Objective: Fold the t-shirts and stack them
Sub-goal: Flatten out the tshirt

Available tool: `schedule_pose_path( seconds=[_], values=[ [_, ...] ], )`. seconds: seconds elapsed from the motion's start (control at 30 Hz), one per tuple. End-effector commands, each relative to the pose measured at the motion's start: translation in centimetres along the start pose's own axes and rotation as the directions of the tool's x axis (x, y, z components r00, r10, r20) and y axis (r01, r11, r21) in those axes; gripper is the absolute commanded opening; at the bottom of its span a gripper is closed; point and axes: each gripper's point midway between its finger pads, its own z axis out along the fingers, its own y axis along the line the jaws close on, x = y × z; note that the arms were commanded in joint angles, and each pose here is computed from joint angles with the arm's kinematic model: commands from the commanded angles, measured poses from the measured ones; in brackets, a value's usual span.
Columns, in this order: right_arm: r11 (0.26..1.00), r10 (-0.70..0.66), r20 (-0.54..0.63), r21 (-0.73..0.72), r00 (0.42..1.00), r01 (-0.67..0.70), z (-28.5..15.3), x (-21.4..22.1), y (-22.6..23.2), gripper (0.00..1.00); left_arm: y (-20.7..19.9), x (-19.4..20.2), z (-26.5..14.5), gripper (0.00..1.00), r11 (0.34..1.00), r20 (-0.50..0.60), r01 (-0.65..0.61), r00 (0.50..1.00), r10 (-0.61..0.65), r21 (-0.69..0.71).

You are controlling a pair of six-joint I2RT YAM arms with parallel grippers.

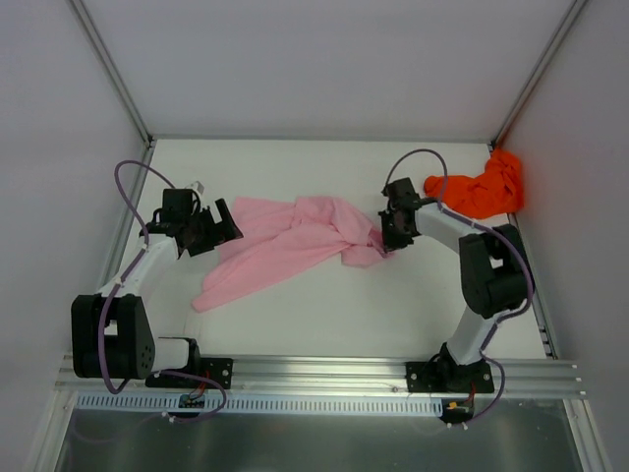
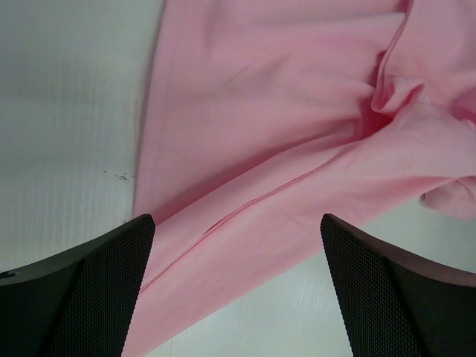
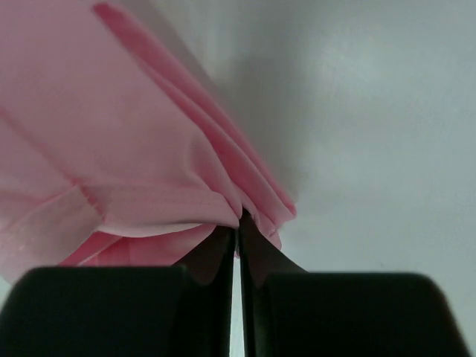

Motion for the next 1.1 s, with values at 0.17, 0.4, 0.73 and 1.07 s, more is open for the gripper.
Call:
schedule_pose_path(
  seconds=[0.17, 0.4, 0.73, 1.07],
  values=[
    [0.996, 0.077, 0.136, -0.059, 0.988, -0.069, -3.7, -0.1, -0.3, 0.06, 2.3, 1.4, -1.2, 0.95, 0.992, -0.078, -0.033, 0.997, 0.024, -0.124],
    [0.991, 0.105, 0.142, -0.099, 0.984, -0.092, -3.1, -1.8, 0.7, 0.05, 5.9, 4.7, -1.9, 0.88, 0.942, -0.066, 0.125, 0.986, -0.152, -0.312],
    [0.989, 0.089, 0.137, -0.129, 0.987, -0.071, -3.2, -2.9, 1.4, 0.05, 8.4, 7.9, -0.3, 0.87, 0.904, -0.093, 0.169, 0.971, -0.222, -0.392],
    [0.991, 0.071, 0.131, -0.123, 0.989, -0.054, -2.7, -2.7, 1.3, 0.03, 6.6, 7.1, 0.7, 0.3, 0.946, -0.041, 0.191, 0.977, -0.208, -0.261]
  ],
)
